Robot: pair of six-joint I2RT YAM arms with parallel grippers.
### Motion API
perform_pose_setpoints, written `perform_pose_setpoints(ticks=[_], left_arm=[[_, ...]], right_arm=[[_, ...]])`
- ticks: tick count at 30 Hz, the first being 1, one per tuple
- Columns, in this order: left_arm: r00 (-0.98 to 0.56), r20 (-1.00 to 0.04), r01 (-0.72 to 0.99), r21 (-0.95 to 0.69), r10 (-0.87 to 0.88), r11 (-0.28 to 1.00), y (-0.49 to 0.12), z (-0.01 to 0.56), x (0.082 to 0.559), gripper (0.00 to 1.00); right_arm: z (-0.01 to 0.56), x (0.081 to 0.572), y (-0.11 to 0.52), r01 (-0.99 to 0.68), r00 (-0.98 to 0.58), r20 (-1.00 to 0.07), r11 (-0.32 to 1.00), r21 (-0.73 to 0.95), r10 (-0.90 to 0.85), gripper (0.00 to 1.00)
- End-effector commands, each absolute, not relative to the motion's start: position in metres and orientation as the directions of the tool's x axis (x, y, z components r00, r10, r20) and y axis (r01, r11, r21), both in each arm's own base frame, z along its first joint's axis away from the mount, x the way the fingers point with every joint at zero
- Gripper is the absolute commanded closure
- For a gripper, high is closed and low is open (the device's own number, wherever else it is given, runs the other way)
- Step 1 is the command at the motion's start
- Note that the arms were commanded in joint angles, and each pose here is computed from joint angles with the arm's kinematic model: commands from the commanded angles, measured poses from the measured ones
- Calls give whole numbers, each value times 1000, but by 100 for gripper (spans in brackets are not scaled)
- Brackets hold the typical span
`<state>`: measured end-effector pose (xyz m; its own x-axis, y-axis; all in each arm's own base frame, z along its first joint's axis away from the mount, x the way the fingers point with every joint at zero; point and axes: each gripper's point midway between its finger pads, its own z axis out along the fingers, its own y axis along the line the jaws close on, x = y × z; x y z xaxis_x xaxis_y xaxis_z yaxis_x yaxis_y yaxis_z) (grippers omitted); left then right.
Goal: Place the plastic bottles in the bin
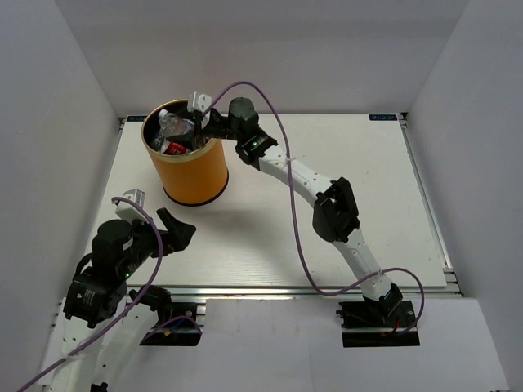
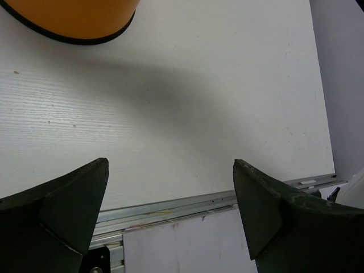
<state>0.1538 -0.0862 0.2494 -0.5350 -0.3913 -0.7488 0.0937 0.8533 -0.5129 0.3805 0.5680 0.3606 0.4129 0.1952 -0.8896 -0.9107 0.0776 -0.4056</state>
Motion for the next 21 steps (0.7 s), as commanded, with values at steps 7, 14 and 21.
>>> perform_pose_setpoints(ticks=[7,14,21], left_arm=[[-555,-734,88,-521,-392,849,-86,243,148,0],[-550,-738,136,-542,-391,830,-98,240,160,0],[-549,-755,236,-551,-358,801,-117,241,174,0]], right_arm=[[443,406,531,-830,512,-828,378,-410,228,10],[478,403,472,-734,524,-851,489,-472,-34,10],[410,389,350,-517,254,-881,714,-472,-399,10]])
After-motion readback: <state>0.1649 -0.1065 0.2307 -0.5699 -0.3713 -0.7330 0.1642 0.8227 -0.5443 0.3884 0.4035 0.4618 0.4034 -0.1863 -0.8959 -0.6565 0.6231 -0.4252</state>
